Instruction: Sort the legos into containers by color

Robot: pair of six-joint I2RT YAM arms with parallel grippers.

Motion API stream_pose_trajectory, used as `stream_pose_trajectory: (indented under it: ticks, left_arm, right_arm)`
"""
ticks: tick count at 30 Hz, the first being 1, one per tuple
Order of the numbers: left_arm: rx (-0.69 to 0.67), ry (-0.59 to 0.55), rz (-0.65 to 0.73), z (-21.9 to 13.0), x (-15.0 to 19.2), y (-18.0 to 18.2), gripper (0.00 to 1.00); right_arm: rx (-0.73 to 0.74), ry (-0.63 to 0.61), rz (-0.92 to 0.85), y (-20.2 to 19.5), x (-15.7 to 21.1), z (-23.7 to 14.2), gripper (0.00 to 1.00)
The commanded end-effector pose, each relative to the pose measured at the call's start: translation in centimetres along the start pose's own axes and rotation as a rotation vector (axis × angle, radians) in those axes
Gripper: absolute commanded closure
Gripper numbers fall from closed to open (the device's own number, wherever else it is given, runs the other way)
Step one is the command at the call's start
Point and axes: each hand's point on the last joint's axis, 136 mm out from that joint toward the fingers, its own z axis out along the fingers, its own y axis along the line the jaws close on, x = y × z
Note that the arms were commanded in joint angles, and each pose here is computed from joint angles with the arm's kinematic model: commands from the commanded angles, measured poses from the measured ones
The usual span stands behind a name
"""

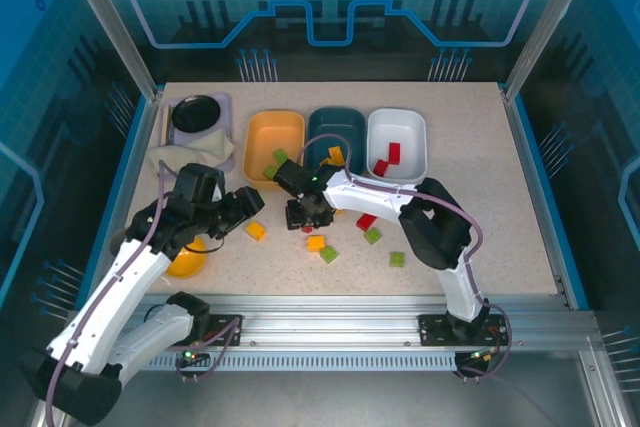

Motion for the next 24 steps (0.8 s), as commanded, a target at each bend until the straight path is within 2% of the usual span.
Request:
stream_pose_trajectory:
  ticks: [1, 10, 16, 21, 24]
  left_arm:
    - [0.019, 0.025, 0.002, -0.4, 0.7, -0.2, 0.25]
    - [0.023, 0.036, 0.019, -0.7, 0.9, -0.3, 0.25]
    - [0.029, 0.045, 0.026, -0.8, 1.1, -0.3, 0.26]
    - [0.075, 0.063, 0.038, -0.7, 1.4, -1.2, 0.26]
    - [0.152, 0.087, 0.062, -0.5, 1.5, -3.2, 0.27]
  right_arm:
    - [0.092, 0.037, 0.059, -1.4, 0.7, 0.6, 0.49]
    - [0.099, 0.025, 0.086, -1.0, 0.0, 2.1, 0.58]
    - [0.091, 0.021, 0.061, -0.7, -0.1, 1.6, 0.68]
    - [0.078, -0.026, 0.021, -1.1, 0.0, -1.7, 0.74]
    - [0.085, -0.088, -0.006, -2.3, -0.3, -5.4, 0.75]
